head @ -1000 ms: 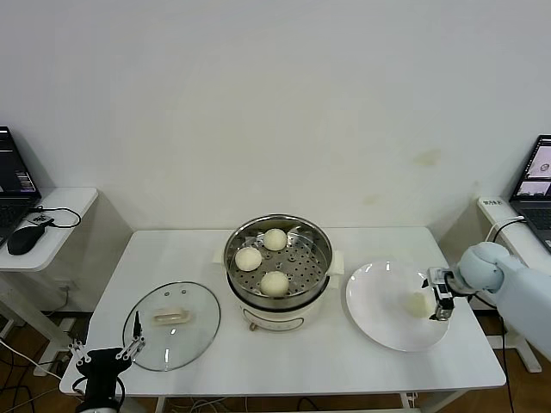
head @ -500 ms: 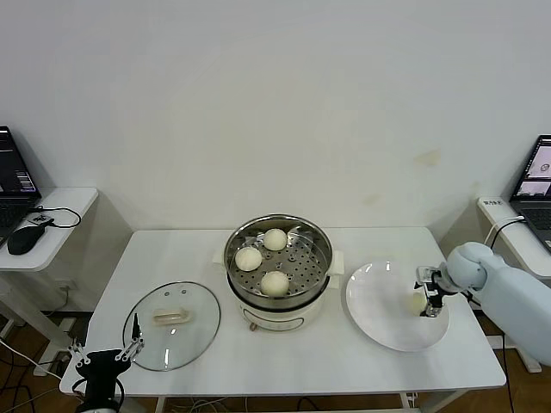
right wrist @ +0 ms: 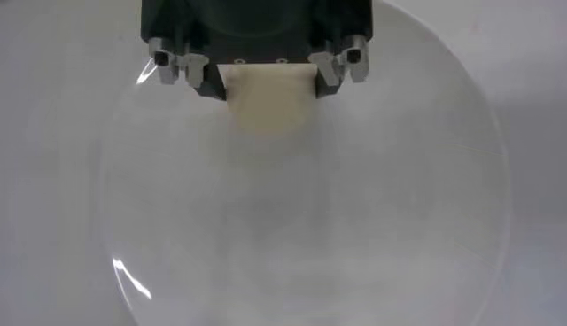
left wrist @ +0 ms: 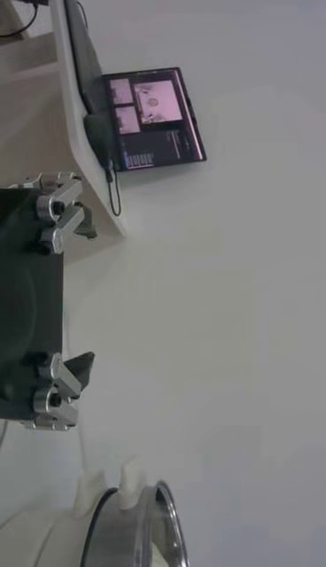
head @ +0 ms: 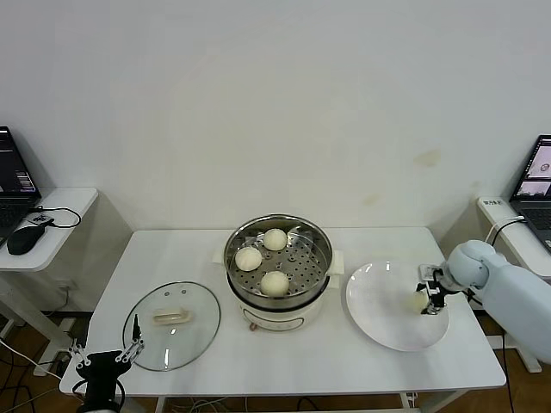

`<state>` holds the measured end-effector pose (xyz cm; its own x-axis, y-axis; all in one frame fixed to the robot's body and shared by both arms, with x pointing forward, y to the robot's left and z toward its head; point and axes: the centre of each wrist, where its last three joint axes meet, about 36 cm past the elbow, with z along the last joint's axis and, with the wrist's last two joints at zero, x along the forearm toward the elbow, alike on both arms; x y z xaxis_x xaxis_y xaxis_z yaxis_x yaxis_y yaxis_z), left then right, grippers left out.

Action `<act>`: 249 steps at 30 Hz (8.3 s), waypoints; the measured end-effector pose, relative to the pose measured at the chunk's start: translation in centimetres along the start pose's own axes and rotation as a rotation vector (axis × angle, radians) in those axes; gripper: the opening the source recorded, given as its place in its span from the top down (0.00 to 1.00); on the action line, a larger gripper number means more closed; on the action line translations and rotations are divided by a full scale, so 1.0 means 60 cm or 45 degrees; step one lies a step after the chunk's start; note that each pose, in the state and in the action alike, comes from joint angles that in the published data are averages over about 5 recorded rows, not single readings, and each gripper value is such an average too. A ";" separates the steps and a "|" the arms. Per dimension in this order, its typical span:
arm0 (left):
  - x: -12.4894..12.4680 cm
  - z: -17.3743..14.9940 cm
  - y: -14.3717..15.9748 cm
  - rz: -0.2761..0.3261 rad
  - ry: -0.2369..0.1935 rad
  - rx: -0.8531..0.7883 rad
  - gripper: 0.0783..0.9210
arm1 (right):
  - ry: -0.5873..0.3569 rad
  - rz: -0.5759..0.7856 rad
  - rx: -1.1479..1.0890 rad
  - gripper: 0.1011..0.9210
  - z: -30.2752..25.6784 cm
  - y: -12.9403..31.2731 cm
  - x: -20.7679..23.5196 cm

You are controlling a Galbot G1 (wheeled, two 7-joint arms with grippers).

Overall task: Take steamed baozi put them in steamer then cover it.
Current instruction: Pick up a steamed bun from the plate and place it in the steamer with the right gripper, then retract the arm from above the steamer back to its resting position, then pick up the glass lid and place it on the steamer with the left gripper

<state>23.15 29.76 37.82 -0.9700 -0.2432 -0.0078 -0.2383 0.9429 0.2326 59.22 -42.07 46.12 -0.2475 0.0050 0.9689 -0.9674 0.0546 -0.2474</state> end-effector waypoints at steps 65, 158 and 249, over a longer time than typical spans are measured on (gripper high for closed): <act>-0.021 -0.017 0.005 -0.017 -0.067 0.010 0.12 | -0.285 0.038 0.275 0.37 -0.504 -0.124 0.188; -0.134 0.149 0.015 0.484 -0.189 -1.687 0.12 | -1.082 1.432 -1.594 0.12 -0.044 0.581 -0.046; -0.281 -0.107 0.031 0.228 -0.331 -1.639 0.92 | -1.076 1.321 -1.496 0.12 -0.128 0.617 -0.081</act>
<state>39.37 34.13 44.60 -0.9983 0.0478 -0.0321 -0.0305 0.0348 0.9989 25.00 -32.41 32.29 -0.9958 0.0538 0.0735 0.0388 0.9805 -0.1925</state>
